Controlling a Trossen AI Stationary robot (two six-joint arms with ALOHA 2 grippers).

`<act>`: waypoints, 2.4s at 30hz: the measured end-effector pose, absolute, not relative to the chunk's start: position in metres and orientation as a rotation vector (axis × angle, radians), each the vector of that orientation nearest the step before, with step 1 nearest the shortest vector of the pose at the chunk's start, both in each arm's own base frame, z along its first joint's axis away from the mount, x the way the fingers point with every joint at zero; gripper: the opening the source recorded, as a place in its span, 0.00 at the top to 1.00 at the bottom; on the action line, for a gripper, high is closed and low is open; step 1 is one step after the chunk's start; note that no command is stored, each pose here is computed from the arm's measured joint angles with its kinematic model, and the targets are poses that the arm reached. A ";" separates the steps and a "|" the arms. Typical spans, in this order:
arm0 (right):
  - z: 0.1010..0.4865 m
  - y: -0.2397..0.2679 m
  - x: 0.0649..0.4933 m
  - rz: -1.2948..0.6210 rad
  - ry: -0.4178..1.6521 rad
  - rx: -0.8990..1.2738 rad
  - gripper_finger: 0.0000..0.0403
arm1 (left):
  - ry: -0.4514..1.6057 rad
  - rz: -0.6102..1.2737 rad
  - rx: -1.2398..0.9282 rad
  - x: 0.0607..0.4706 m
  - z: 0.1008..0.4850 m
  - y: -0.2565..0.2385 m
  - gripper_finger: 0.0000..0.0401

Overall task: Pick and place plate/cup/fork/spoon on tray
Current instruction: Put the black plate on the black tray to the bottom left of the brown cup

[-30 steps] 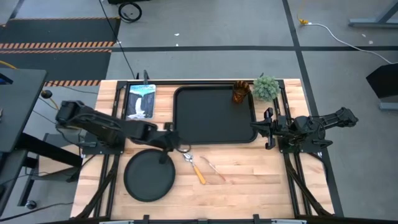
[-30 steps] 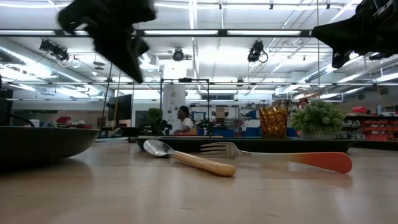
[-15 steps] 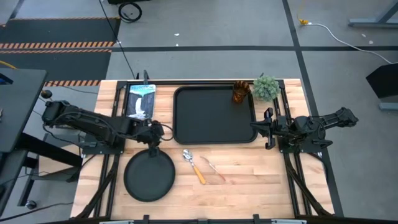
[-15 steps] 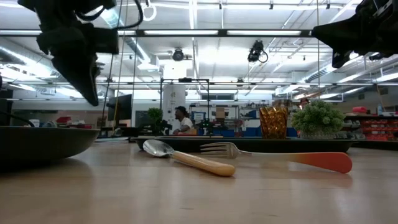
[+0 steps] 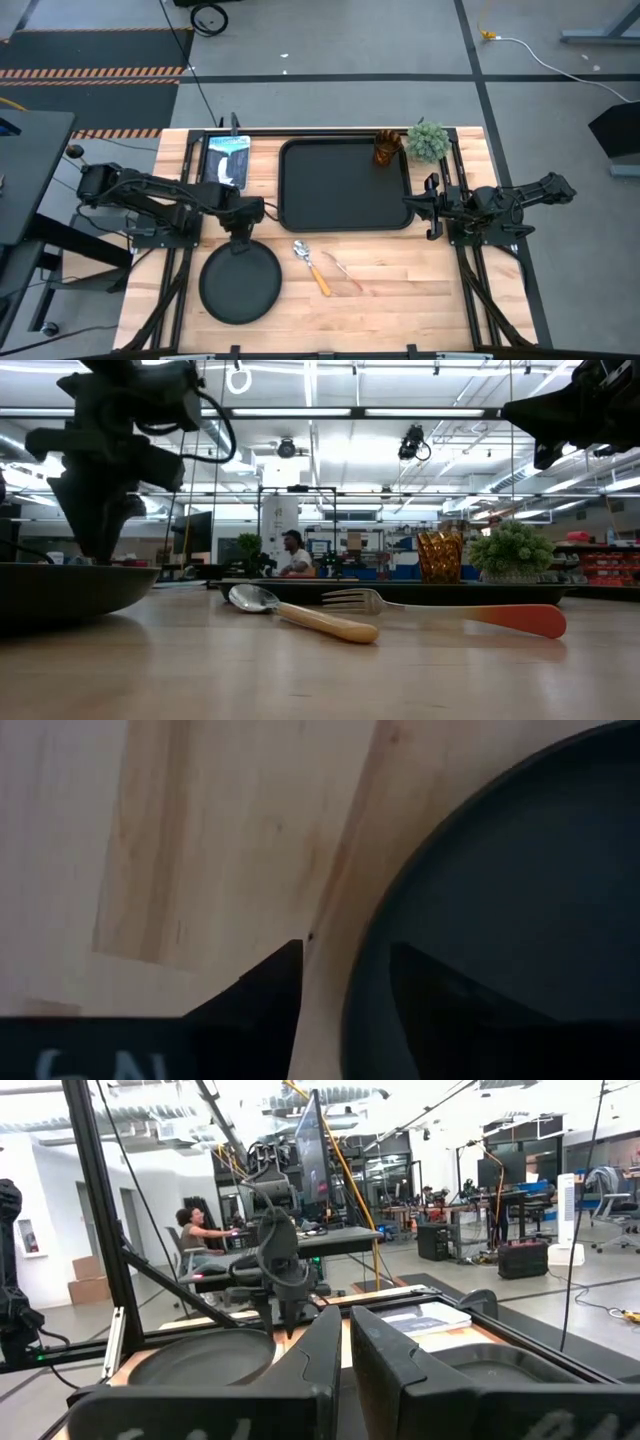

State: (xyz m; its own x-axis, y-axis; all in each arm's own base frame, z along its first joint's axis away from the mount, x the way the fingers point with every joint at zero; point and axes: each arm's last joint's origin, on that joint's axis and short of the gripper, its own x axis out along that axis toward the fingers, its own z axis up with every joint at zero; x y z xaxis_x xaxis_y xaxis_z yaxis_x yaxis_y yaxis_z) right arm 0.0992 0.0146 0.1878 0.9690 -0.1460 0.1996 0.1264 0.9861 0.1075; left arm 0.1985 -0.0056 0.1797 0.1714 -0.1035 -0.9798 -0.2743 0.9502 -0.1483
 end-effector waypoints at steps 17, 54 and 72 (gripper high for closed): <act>0.188 0.015 0.099 -0.137 -0.208 0.094 0.92 | 1.561 0.045 -0.282 0.208 0.151 -0.007 0.65; 0.188 0.015 0.099 -0.138 -0.208 0.094 0.92 | 1.322 0.107 -0.517 0.259 0.223 0.036 0.97; 0.188 0.015 0.099 -0.138 -0.208 0.094 0.92 | 0.681 0.468 -0.703 0.310 0.268 0.123 0.97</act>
